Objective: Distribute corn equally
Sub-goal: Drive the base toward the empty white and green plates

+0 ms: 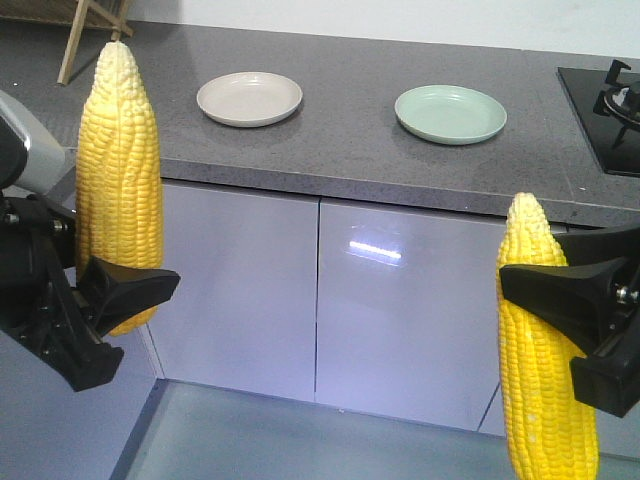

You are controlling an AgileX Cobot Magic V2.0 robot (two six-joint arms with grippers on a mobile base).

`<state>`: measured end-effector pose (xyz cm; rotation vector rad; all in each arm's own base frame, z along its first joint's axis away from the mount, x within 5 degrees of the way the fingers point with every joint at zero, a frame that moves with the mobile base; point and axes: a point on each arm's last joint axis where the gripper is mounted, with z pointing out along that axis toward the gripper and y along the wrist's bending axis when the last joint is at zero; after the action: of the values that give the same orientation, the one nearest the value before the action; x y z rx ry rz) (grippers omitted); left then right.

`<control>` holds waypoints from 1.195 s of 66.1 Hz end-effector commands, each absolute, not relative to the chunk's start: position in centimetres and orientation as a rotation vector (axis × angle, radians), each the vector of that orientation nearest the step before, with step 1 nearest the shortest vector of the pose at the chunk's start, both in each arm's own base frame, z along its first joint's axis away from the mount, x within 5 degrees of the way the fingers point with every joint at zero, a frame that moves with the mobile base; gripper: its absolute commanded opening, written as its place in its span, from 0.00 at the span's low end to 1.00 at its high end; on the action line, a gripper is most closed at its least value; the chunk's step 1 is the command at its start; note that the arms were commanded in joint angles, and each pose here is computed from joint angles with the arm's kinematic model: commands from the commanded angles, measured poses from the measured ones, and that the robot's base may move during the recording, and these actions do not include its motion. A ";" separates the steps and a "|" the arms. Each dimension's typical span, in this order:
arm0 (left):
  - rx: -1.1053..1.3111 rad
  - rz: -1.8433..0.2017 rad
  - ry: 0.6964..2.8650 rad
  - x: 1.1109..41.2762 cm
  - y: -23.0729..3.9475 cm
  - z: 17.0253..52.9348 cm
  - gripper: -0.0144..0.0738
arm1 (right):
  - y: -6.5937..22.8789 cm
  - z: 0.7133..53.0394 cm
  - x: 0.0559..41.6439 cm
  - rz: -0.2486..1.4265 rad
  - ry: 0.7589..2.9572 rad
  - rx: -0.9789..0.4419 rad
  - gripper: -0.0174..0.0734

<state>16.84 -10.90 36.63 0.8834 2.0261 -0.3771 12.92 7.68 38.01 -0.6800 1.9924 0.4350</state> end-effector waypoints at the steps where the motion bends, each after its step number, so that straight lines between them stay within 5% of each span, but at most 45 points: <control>1: 0.827 -0.390 1.939 16.7 -10.8 38.2 0.49 | 7.6 39.4 13.1 0.432 1.908 -0.637 0.36; 79: 0.827 -0.390 1.939 16.7 -10.8 38.2 0.49 | 7.6 39.4 13.1 0.432 1.908 -0.637 0.36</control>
<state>16.84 -10.90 36.63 0.8834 2.0261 -0.3771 12.92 7.68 38.00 -0.6805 1.9931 0.4352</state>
